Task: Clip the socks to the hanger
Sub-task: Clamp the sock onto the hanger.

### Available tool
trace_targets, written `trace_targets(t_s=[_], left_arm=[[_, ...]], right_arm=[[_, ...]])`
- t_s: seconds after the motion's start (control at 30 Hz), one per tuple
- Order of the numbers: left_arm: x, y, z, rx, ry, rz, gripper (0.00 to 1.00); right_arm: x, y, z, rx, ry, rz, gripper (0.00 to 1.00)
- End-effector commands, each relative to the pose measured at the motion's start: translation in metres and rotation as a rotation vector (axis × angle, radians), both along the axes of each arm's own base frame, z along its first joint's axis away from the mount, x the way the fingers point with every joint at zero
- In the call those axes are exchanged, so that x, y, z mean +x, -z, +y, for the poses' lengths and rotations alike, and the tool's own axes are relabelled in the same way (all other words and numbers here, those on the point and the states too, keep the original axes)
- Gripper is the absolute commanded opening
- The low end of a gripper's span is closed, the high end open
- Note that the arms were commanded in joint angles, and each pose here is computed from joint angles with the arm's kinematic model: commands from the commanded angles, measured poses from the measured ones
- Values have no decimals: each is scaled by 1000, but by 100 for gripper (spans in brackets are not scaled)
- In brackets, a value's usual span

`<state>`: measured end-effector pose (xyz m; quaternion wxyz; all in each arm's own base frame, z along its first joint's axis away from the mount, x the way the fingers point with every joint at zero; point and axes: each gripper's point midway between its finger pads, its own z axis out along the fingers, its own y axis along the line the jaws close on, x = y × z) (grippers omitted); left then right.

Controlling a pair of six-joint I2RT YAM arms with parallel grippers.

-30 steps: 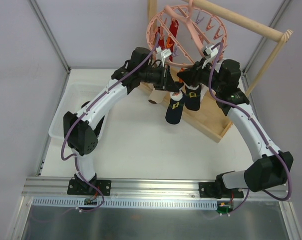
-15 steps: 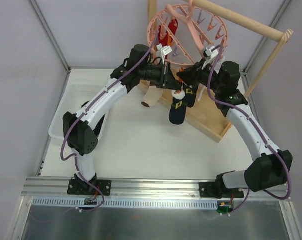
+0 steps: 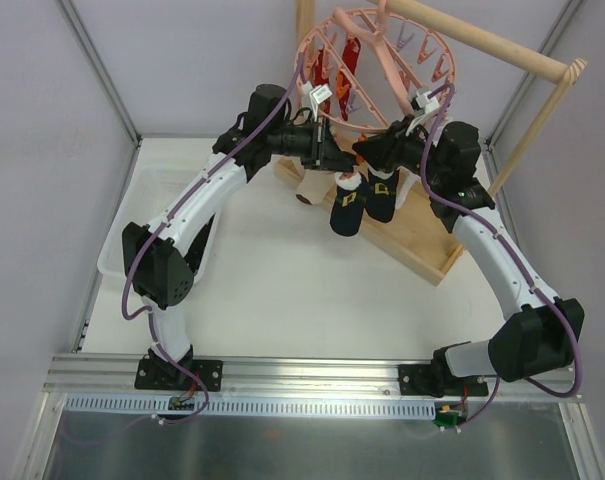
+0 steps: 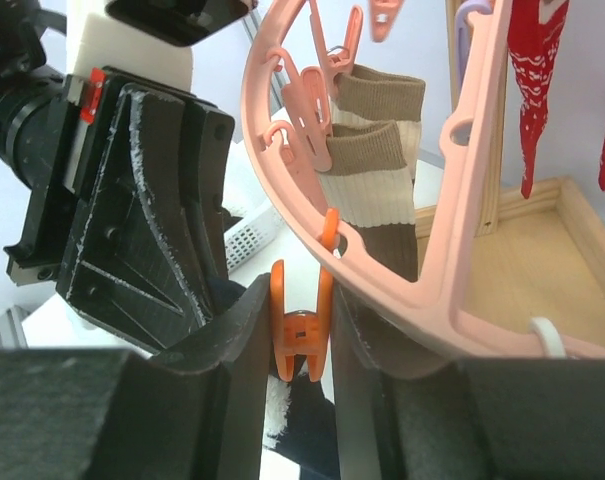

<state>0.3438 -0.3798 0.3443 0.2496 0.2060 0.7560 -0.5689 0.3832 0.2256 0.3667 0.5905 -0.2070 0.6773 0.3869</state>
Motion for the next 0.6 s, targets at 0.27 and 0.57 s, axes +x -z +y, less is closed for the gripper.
trace_targets(t_s=[0.27,0.57], left_arm=[[-19,-28,3,-68,60,-31,0],[-18,-25,5,-69,48,-28,0]], right_arm=[[19,-26,-7,143,125,46,1],[29,-26,-5,186,143,93,1]])
